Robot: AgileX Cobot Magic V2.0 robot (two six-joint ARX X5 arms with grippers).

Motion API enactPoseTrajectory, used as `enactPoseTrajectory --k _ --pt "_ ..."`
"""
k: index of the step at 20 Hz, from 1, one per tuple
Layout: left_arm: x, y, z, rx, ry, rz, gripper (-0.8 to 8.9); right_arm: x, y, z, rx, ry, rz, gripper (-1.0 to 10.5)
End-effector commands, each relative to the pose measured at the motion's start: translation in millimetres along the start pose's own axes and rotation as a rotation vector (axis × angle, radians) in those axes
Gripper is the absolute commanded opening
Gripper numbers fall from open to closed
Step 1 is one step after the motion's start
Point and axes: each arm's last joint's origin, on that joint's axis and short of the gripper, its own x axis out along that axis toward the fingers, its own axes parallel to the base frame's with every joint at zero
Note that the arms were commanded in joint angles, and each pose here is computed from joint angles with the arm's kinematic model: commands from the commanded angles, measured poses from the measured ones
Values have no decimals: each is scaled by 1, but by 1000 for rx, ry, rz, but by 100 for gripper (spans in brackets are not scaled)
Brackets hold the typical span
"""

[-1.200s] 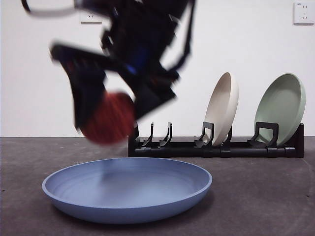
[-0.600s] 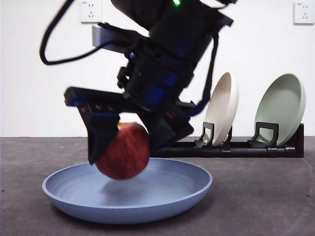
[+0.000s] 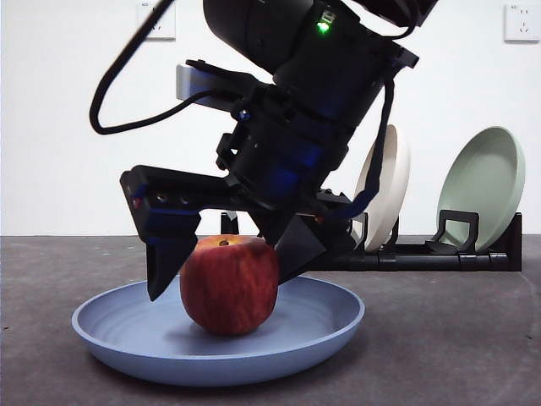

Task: Take the blue plate from the plate rack,put the plate on the table,take the apple from the table,put the apple in the plate

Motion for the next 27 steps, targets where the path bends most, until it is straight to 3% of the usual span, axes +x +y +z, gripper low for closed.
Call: enactPoseTrajectory --k 1,5,9,13,15,18,19,24,27 --pt "1 0 -1 9 -3 3 -8 -5 1 3 9 -15 25 698" --pt "1 0 -1 10 -2 0 -8 -41 4 16 6 -94 41 697" --pt "1 0 -1 10 -11 17 -8 -109 0 23 15 -205 19 692" --pt "1 1 0 11 -27 51 -5 -188 -19 6 60 -284 -79 675" --pt "1 2 1 10 -47 92 -4 -225 -32 -10 77 -301 -191 469" --pt "3 3 4 14 -94 200 -4 -275 -52 -38 116 -303 -362 41" --pt "4 3 6 20 -118 262 -3 -290 -58 -46 134 -308 -404 -15" --pt "18 -4 19 97 -218 577 -4 -344 -77 -72 235 -337 -557 1" --pt "31 -14 25 156 -202 628 -4 -357 -79 -73 264 -348 -573 1"
